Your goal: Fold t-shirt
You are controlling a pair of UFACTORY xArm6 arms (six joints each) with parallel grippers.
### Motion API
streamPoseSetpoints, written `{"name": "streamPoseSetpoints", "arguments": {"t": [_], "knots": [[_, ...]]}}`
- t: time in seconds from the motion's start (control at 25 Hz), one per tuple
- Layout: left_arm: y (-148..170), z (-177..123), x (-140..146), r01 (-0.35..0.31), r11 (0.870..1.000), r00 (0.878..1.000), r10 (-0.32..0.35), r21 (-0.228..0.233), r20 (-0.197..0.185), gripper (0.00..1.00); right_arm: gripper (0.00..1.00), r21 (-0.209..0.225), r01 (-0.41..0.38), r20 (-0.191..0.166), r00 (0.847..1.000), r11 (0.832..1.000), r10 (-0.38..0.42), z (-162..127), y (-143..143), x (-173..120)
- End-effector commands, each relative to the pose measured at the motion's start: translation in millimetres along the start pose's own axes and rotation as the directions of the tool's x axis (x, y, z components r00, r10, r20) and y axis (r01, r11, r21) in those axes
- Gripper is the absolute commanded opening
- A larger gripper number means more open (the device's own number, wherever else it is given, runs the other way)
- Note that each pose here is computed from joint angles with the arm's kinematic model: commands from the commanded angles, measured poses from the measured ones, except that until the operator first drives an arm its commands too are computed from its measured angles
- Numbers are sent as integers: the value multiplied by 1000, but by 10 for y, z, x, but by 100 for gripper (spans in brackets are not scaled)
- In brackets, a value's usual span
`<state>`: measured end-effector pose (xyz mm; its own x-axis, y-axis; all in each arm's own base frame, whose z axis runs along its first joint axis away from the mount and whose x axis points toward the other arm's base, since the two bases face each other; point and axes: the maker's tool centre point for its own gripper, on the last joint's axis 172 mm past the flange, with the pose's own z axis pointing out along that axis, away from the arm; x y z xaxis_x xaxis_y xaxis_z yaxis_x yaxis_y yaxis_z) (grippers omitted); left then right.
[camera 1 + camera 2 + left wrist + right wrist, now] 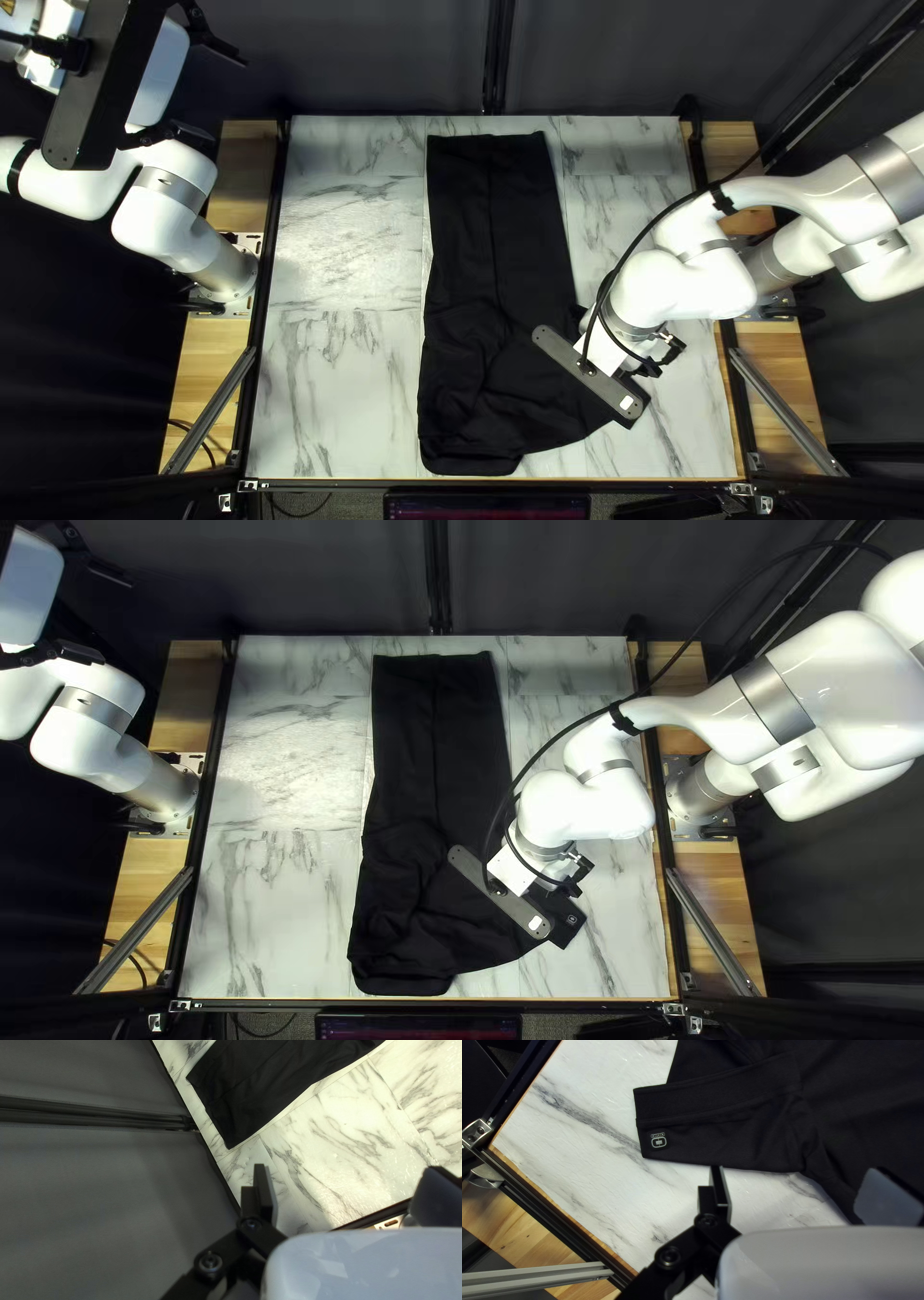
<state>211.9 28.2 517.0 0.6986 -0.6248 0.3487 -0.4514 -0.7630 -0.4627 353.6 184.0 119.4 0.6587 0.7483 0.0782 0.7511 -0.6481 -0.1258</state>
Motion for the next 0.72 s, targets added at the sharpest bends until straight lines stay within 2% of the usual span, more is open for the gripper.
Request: {"name": "streamPoseSetpoints", "arguments": {"t": [0.04, 0.44, 0.56, 0.72], "knots": [[0, 0, 0, 0, 1000, 1000, 0, 0, 0, 100, 100, 0, 0, 0, 1000, 1000, 0, 0, 0, 0], [0, 0, 0, 0, 1000, 1000, 0, 0, 0, 100, 100, 0, 0, 0, 1000, 1000, 0, 0, 0, 0], [0, 0, 0, 0, 1000, 1000, 0, 0, 0, 100, 100, -28, 20, 52, 998, 999, -18, 132, 108, 101], [0, 0, 0, 0, 1000, 1000, 0, 0, 0, 100, 100, -47, 37, 91, 995, 998, -33, 269, 160, 175]]}}
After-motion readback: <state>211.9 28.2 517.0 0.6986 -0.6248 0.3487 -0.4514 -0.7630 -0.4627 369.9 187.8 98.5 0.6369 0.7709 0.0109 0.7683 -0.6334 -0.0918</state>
